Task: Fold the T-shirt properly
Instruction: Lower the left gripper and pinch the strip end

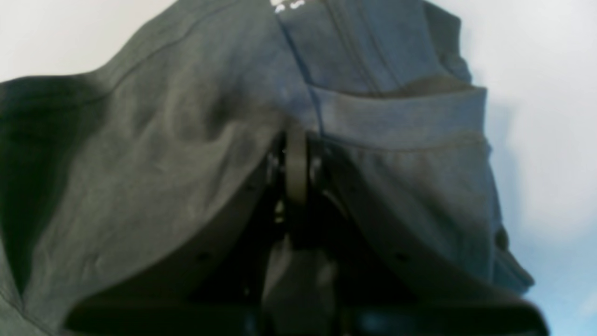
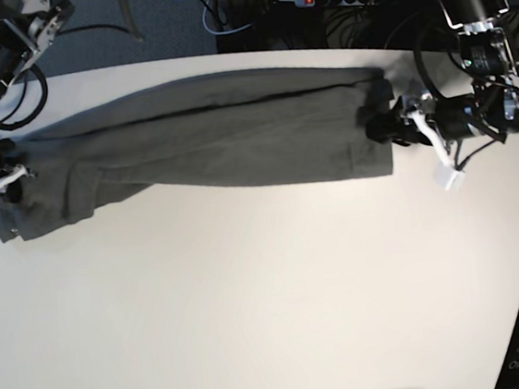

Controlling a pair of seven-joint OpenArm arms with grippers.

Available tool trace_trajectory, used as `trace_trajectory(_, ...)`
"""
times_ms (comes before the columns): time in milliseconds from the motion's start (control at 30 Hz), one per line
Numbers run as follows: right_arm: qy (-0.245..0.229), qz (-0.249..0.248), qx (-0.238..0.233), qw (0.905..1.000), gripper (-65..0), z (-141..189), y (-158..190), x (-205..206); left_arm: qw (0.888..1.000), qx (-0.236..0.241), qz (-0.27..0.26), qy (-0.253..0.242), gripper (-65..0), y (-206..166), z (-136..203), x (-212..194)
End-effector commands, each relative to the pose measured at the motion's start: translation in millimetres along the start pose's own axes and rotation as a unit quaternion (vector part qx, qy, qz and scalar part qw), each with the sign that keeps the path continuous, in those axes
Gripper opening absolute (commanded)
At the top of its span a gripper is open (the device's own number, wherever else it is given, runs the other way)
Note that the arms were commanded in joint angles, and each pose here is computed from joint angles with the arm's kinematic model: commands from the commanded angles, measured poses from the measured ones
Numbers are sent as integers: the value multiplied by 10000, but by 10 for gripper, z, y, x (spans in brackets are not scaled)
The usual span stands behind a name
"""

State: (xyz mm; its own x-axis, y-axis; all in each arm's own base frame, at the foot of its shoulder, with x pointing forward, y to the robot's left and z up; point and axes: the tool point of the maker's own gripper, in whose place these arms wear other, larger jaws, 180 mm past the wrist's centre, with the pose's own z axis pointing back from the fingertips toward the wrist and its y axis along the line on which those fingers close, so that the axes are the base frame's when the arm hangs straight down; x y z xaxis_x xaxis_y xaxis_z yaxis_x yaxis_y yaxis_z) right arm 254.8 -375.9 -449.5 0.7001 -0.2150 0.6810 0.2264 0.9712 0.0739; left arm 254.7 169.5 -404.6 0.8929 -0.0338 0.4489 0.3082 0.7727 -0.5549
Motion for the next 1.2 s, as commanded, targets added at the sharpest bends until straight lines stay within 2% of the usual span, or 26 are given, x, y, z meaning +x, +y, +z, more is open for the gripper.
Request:
trace_trajectory(0,1093,262,-241,9934,-644,40,-94,-464,9998,28,-118,-159,-302,16,81,128)
trace_trajectory(300,1110,259,-238,9932,-644,43,-91,-483,9992,-34,396,88,-303,170,7,-119)
trace_trajectory(633,1119,255,-233,9931,-644,44,-85,-494,9990,2,441,110,-303,215,35,-139)
trace_trajectory(833,1117,260,-239,9931,-644,46,-92,-490,9978,234,588,-172,-303,384,231,-65)
trace_trajectory(1167,1104,254,-230,9933,-644,39,-82,-480,9977,82,629,-245,-303,299,138,-40)
